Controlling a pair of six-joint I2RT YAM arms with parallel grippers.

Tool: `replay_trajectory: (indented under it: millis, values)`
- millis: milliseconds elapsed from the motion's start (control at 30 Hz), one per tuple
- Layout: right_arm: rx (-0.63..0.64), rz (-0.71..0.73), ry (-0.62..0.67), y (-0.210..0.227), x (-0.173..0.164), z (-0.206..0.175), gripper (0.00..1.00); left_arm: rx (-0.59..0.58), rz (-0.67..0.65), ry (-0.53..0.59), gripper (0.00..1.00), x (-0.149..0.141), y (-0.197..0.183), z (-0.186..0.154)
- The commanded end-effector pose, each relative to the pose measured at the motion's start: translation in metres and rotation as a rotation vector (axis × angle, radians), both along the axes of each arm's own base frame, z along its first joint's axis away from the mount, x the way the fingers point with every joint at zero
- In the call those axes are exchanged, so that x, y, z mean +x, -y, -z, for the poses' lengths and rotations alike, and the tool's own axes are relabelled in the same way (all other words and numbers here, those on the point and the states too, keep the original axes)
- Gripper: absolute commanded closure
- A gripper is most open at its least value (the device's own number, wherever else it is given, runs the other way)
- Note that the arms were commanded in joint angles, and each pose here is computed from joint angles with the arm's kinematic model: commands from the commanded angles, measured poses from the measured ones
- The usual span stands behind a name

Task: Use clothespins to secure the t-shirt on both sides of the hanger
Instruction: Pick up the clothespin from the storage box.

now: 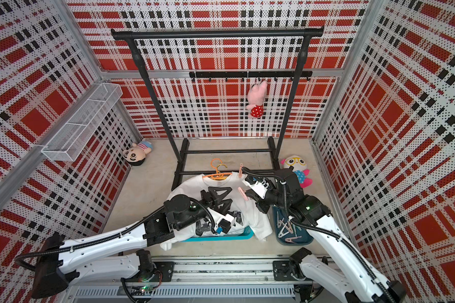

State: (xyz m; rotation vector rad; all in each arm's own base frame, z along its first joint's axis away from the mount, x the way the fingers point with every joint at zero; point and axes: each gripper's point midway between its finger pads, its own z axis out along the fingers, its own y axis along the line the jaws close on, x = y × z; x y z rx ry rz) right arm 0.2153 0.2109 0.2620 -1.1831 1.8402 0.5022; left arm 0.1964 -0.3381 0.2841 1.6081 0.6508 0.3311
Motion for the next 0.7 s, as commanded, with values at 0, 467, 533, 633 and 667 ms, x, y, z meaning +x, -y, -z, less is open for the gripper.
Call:
replay_trajectory:
  millis: [0, 467, 533, 633, 667]
  values:
    - [-0.080, -0.001, 0.040, 0.000, 0.002, 0.002, 1.00, 0.045, -0.011, 0.056, 0.38, 0.001, 0.002, -0.009]
    - [-0.219, -0.100, 0.196, -0.016, 0.001, -0.020, 1.00, 0.190, -0.042, 0.059, 0.41, 0.008, 0.006, 0.009]
    - [-0.232, -0.112, 0.207, -0.018, -0.001, -0.022, 1.00, 0.195, -0.052, 0.066, 0.40, 0.009, 0.006, 0.009]
    - [-0.247, -0.123, 0.214, -0.020, -0.002, -0.023, 1.00, 0.172, -0.066, 0.079, 0.40, 0.012, 0.007, 0.005]
    - [-0.254, -0.125, 0.211, -0.020, -0.003, -0.022, 1.00, 0.170, -0.067, 0.080, 0.40, 0.012, 0.008, 0.005]
